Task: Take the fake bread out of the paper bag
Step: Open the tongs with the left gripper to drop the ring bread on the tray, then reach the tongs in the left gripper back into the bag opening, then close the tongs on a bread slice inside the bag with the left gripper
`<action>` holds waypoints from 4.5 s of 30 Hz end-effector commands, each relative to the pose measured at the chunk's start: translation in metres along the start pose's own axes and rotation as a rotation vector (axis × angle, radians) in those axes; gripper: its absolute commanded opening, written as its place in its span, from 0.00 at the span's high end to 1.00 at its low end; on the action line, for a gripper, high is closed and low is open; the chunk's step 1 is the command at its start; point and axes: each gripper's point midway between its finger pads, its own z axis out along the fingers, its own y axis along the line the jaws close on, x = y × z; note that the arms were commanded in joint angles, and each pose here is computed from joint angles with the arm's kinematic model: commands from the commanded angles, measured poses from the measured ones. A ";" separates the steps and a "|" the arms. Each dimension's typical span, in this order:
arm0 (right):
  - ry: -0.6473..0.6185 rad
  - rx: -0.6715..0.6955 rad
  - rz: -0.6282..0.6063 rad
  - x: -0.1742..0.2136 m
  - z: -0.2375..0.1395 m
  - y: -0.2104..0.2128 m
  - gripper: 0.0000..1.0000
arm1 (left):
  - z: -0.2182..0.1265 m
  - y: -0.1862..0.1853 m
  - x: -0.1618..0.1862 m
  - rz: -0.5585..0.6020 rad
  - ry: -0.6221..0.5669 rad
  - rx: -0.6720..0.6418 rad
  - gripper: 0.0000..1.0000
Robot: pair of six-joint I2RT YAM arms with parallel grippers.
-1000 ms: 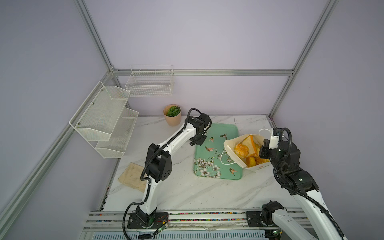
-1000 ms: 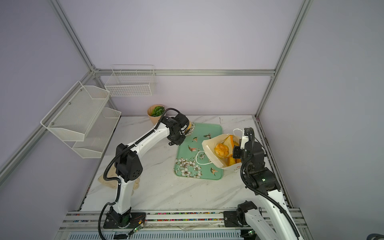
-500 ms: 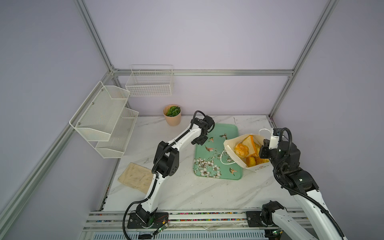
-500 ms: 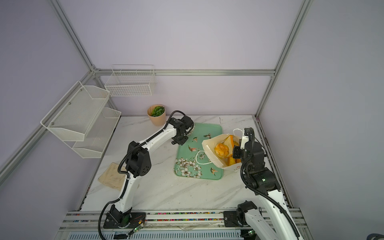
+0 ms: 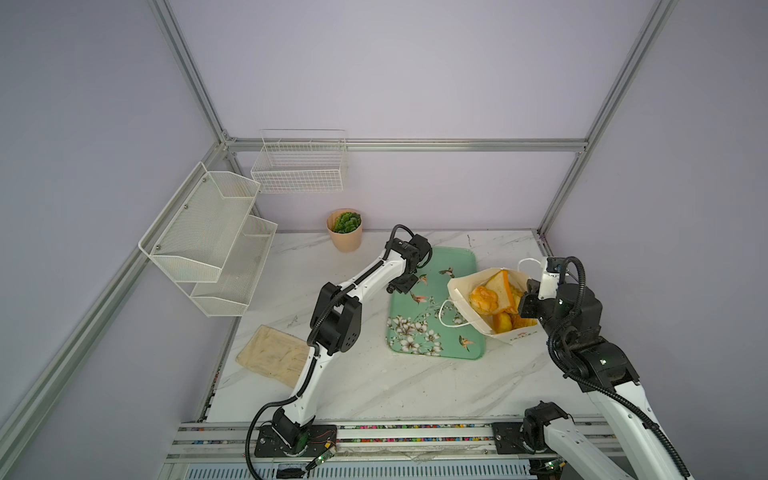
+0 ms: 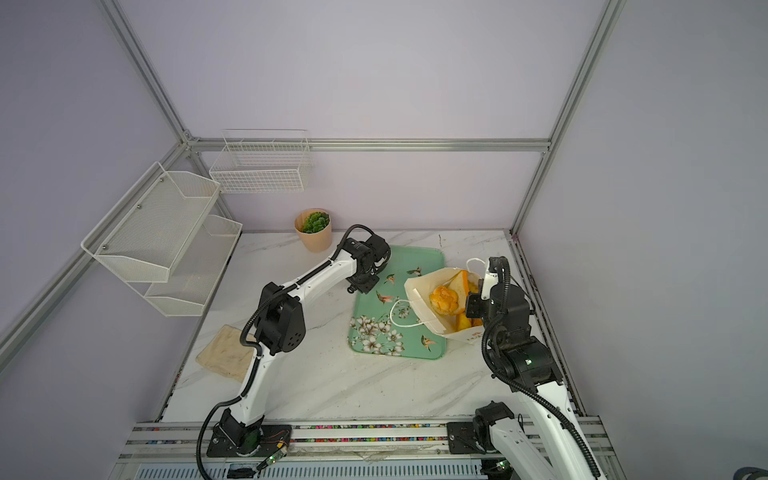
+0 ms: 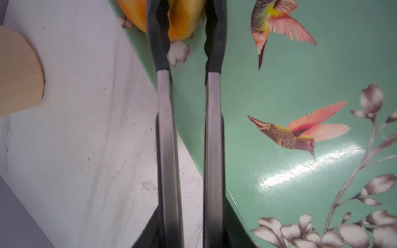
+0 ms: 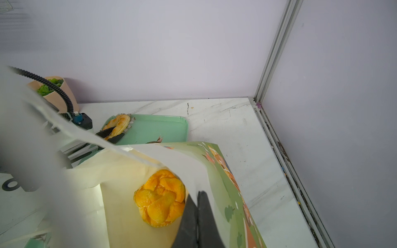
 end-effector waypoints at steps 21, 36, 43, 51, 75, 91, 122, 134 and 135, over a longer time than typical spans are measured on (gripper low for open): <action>-0.037 -0.015 0.030 -0.013 -0.009 0.001 1.00 | -0.082 0.011 -0.015 -0.071 -0.177 0.120 0.55; -0.049 -0.125 -0.042 -0.002 -0.017 0.017 1.00 | -0.194 0.007 0.032 -0.131 -0.314 0.331 0.65; -0.059 -0.172 -0.052 -0.001 -0.017 0.025 1.00 | -0.268 -0.022 0.060 -0.155 -0.391 0.569 0.67; -0.079 -0.176 -0.045 -0.004 -0.018 0.025 1.00 | -0.325 -0.077 0.096 -0.079 -0.333 0.680 0.67; -0.113 -0.186 -0.032 -0.008 -0.027 0.024 1.00 | -0.330 -0.221 0.019 -0.378 -0.170 0.968 0.67; -0.116 -0.206 -0.043 -0.008 -0.026 0.028 1.00 | -0.294 -0.228 -0.017 -0.532 -0.139 0.939 0.58; -0.108 -0.186 -0.042 -0.007 -0.024 0.025 1.00 | -0.279 -0.188 0.007 -0.522 -0.201 0.763 0.99; -0.100 -0.186 -0.044 -0.006 -0.023 0.026 1.00 | -0.290 -0.217 0.004 -0.510 -0.160 0.857 0.67; -0.101 -0.184 -0.044 -0.006 -0.022 0.025 1.00 | -0.289 -0.222 0.004 -0.507 -0.151 0.860 0.66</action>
